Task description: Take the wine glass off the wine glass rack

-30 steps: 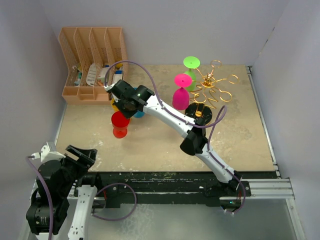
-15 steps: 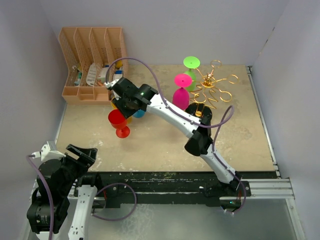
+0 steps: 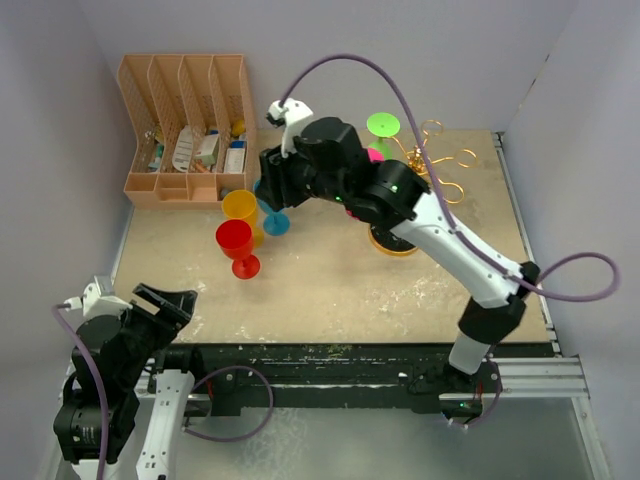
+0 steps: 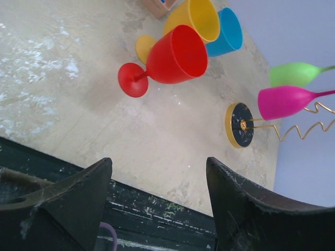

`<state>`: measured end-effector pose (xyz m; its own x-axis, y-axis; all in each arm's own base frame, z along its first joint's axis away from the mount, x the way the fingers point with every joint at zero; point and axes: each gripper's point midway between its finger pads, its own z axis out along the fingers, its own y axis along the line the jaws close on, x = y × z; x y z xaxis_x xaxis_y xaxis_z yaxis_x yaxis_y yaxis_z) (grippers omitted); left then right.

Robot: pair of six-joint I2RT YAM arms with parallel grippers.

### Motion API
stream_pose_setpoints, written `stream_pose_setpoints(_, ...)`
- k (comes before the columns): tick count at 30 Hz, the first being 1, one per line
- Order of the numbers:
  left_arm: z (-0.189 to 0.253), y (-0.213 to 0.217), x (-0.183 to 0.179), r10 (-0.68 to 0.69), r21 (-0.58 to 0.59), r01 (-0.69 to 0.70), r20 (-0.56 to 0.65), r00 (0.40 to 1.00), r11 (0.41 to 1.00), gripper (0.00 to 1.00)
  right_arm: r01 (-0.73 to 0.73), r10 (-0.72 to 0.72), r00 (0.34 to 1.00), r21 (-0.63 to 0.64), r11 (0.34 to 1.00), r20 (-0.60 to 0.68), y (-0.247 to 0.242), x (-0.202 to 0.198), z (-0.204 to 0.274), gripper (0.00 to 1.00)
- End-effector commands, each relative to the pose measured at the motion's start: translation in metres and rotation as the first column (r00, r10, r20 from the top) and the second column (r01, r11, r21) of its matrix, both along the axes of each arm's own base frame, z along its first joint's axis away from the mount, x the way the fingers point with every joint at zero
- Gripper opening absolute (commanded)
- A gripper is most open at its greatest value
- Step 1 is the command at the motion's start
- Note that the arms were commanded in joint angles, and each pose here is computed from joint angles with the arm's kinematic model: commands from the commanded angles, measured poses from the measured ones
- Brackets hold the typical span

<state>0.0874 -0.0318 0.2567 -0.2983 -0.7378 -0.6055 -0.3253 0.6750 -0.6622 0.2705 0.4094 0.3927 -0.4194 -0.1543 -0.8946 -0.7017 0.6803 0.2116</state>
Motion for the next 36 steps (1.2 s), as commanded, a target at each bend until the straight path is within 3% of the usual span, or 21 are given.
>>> stream_pose_setpoints(1,0.027,-0.017,0.029,-0.122,0.010,0.122,0.091,0.988,0.993,0.75,0.081,-0.079,0.997,0.176,0.981,-0.019,-0.030,0.001,0.034,0.55)
stream_pose_setpoints(5,0.048,-0.036,0.058,-0.246,0.016,0.246,0.150,0.958,0.969,0.75,0.123,-0.077,0.985,0.315,0.941,-0.154,-0.073,0.012,0.044,0.56)
stream_pose_setpoints(11,0.081,-0.050,0.096,-0.331,0.017,0.334,0.199,0.922,0.942,0.75,0.359,-0.188,0.908,0.463,0.811,-0.374,-0.151,0.043,0.033,0.52)
stream_pose_setpoints(18,0.113,-0.064,0.128,-0.421,0.037,0.424,0.218,0.880,0.905,0.75,0.503,-0.308,0.846,0.464,0.729,-0.435,-0.185,0.052,0.026,0.48)
stream_pose_setpoints(25,0.114,-0.071,0.148,-0.469,0.029,0.473,0.200,0.860,0.880,0.75,0.643,-0.462,0.763,0.455,0.616,-0.452,-0.224,0.052,0.027,0.47)
stream_pose_setpoints(36,0.117,-0.075,0.152,-0.491,0.027,0.497,0.200,0.848,0.868,0.75,0.706,-0.472,0.696,0.397,0.586,-0.541,-0.232,0.074,-0.014,0.46)
